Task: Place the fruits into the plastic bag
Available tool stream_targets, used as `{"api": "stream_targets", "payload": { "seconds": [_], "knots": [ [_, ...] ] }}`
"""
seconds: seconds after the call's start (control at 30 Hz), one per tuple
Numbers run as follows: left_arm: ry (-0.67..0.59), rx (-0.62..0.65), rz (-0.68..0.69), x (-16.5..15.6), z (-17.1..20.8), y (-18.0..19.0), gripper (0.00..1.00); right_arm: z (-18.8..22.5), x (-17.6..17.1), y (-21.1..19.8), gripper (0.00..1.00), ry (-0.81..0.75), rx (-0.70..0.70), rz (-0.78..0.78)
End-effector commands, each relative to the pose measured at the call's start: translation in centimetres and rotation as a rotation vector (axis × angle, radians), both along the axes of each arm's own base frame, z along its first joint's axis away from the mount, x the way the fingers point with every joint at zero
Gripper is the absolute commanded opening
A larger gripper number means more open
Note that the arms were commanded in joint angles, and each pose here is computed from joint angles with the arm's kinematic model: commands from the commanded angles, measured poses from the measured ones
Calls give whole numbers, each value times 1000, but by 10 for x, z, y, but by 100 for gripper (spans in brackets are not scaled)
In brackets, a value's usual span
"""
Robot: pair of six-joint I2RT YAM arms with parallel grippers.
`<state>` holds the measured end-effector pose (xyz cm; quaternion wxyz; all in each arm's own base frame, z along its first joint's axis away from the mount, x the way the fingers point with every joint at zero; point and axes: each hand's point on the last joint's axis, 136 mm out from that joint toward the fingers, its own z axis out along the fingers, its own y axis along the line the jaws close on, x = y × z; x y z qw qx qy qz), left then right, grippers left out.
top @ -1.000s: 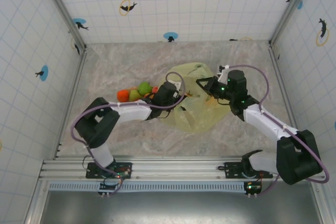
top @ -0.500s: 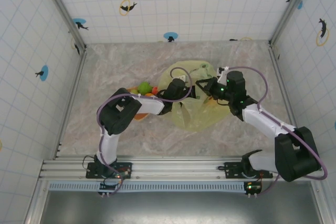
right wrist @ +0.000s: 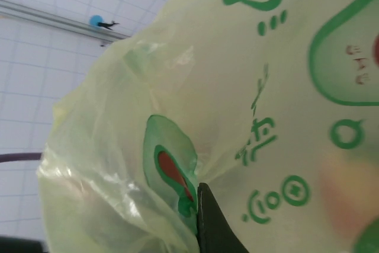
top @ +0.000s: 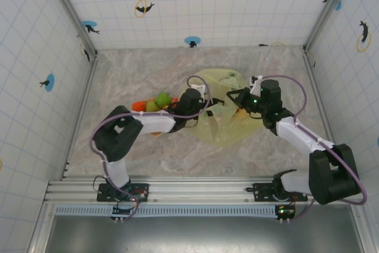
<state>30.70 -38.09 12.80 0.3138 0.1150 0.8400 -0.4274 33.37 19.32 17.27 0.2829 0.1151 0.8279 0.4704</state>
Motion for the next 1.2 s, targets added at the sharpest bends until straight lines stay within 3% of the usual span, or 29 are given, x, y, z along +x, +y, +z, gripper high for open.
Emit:
{"api": "stream_targets", "payload": {
  "seconds": [0.0, 0.23, 0.43, 0.53, 0.63, 0.7, 0.83, 0.93, 1.17],
  "knots": [
    [-10, 117, -122, -31, -5, 24, 81, 10, -1, -3, 0, -57, -73, 51],
    [10, 179, -204, -68, 7, 74, 82, 4, 2, -3, 0, -54, -78, 56],
    [-39, 192, -191, -75, 38, 111, 83, 0, 3, 0, 0, -45, -69, 63],
    [-85, 217, -63, -58, 56, 144, 83, 2, 3, 2, 0, -52, -62, 69],
    [-108, 293, 174, -28, 70, 198, 85, 5, 3, 2, 0, -64, -65, 69],
    [-93, 367, 357, -9, 73, 241, 86, 6, 4, 3, 0, -72, -66, 70],
    [-43, 494, 582, 10, 67, 299, 87, 8, 3, 4, 0, -82, -60, 79],
    [15, 565, 663, 20, 50, 327, 87, 8, 2, 4, 0, -85, -58, 81],
    [154, 648, 628, 36, 9, 341, 88, 9, -2, 5, 0, -95, -49, 87]
  ]
}}
